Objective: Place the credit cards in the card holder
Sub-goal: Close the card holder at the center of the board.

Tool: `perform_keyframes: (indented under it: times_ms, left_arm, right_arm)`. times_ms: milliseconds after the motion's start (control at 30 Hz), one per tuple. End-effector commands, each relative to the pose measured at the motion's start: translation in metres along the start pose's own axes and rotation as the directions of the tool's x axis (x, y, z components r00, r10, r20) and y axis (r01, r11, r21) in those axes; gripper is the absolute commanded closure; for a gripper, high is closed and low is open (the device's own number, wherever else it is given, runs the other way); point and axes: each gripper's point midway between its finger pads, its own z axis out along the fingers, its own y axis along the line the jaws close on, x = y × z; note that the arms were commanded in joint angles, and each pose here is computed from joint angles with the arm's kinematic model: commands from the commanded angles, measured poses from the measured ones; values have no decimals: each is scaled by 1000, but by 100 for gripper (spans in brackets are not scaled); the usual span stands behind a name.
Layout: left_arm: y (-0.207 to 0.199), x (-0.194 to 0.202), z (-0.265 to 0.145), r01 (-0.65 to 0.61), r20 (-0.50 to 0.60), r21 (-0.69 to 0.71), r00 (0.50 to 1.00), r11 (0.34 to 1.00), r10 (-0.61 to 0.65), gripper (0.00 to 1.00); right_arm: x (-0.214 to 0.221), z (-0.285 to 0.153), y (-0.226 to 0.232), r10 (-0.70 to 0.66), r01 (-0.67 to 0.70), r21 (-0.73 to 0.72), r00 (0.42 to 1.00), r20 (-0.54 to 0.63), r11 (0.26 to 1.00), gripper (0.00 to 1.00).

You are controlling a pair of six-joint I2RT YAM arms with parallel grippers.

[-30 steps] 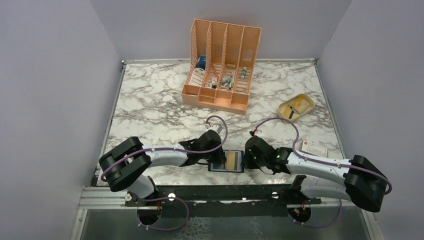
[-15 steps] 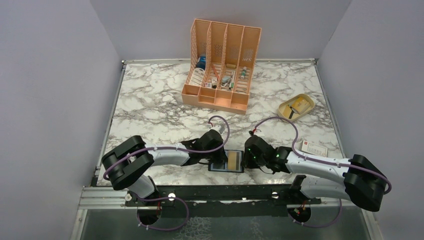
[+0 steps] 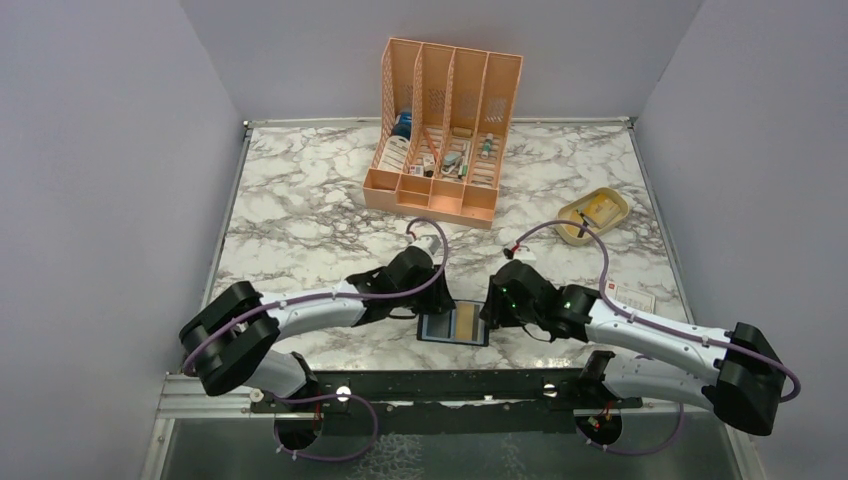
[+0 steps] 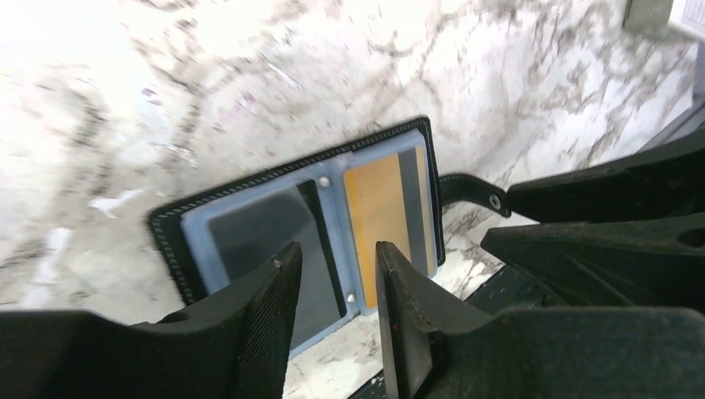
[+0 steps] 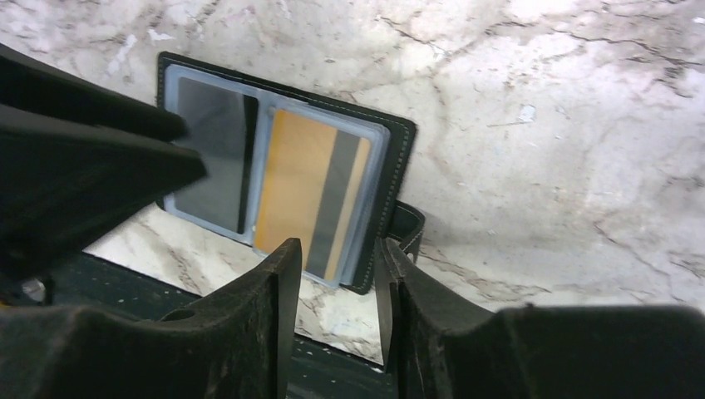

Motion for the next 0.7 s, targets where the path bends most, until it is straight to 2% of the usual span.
perform_keyframes:
  times_ms: [0, 133, 267, 667]
  left_arm:
    - [17, -24, -18, -6, 65, -41, 998, 999, 8, 57]
    - [41, -29, -30, 5, 79, -97, 997, 995, 3, 50]
    - [57, -26, -35, 44, 72, -92, 997, 995, -38, 43]
    - [56, 0, -20, 138, -11, 13, 990, 990, -138, 42]
  right_arm:
    - [-4, -7, -16, -13, 12, 93, 1000, 8, 996, 60]
    - [2, -5, -24, -15, 17, 125, 1000, -11, 992, 59]
    - [6, -4, -29, -16, 19, 150, 1000, -25, 989, 59]
    - [-2, -17, -34, -7, 7, 190, 1000, -2, 982, 55]
